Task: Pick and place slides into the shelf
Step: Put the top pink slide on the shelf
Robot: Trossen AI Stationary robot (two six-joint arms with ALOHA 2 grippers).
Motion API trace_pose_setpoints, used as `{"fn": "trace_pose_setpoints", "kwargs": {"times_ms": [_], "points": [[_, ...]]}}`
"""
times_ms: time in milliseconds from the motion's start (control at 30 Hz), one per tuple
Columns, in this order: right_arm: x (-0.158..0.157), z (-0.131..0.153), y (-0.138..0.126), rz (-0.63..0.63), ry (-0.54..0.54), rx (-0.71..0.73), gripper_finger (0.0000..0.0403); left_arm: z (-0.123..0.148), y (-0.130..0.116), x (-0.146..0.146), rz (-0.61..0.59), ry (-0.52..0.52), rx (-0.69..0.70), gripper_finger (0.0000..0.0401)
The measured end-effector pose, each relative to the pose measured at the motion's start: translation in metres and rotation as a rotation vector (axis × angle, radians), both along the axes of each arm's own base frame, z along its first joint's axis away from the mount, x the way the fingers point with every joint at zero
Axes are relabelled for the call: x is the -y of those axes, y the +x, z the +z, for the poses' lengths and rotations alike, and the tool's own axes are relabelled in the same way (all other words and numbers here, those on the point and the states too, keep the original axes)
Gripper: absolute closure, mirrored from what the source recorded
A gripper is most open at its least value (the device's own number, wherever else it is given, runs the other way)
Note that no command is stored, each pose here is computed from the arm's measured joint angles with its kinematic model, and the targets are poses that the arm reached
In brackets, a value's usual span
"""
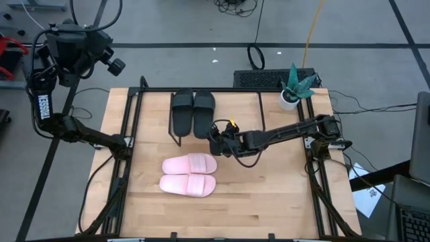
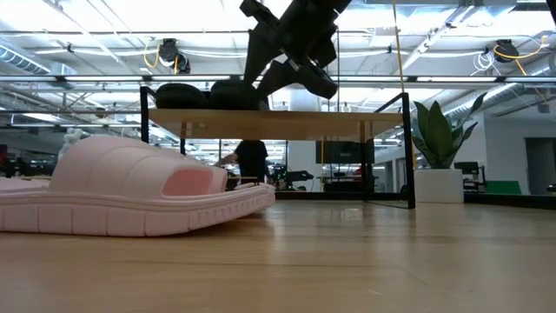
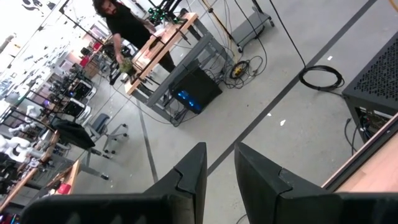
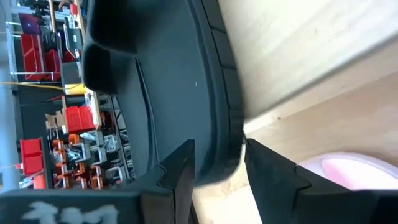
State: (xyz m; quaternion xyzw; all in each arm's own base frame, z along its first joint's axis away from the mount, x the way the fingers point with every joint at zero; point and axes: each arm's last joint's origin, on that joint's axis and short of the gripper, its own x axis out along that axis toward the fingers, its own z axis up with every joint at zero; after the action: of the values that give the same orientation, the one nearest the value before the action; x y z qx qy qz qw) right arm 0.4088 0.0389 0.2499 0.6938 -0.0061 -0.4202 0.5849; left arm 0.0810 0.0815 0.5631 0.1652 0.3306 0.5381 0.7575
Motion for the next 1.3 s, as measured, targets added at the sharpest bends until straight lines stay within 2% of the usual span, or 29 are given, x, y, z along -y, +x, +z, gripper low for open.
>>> {"fn": "trace_pose_setpoints", "kwargs": {"times_ms": [233, 367, 500, 600, 700, 800, 900, 1033, 1100, 1167, 1300], "points": [[-0.02, 0.0, -0.002, 0.049, 0.0, 0.001, 0.0272, 0.0, 0.0, 0.0, 0.0, -0.001, 0.0, 0.0313], [-0.043, 0.005, -0.002, 0.119, -0.01, 0.055, 0.0272, 0.0, -0.001, 0.001, 0.002, -0.005, 0.0, 0.0313], [-0.072, 0.013, -0.003, 0.188, -0.039, 0.15, 0.0272, 0.0, -0.004, 0.003, 0.009, -0.005, 0.03, 0.0313], [-0.1, 0.025, -0.005, 0.239, -0.11, 0.255, 0.0272, 0.001, -0.008, 0.006, -0.008, -0.016, 0.068, 0.0313], [-0.126, 0.034, -0.013, 0.288, -0.241, 0.292, 0.0273, 0.001, -0.011, 0.011, -0.074, -0.048, 0.13, 0.0313], [-0.146, 0.043, -0.021, 0.341, -0.438, 0.27, 0.0273, 0.002, -0.014, 0.019, -0.214, -0.117, 0.227, 0.0313], [-0.159, 0.049, -0.028, 0.373, -0.654, 0.184, 0.0273, 0.0, -0.016, 0.031, -0.447, -0.232, 0.302, 0.0313], [-0.161, 0.054, -0.031, 0.36, -0.874, 0.044, 0.0273, -0.003, -0.019, 0.049, -0.791, -0.397, 0.323, 0.0313], [-0.157, 0.058, -0.029, 0.354, -0.964, -0.006, 0.0273, -0.005, -0.019, 0.055, -0.918, -0.471, 0.328, 0.0313], [-0.153, 0.063, -0.027, 0.356, -1.037, -0.043, 0.0273, -0.005, -0.021, 0.061, -0.979, -0.521, 0.362, 0.0313], [-0.14, 0.074, -0.021, 0.326, -1.153, -0.094, 0.0273, -0.005, -0.025, 0.068, -0.974, -0.628, 0.435, 0.0313]]}}
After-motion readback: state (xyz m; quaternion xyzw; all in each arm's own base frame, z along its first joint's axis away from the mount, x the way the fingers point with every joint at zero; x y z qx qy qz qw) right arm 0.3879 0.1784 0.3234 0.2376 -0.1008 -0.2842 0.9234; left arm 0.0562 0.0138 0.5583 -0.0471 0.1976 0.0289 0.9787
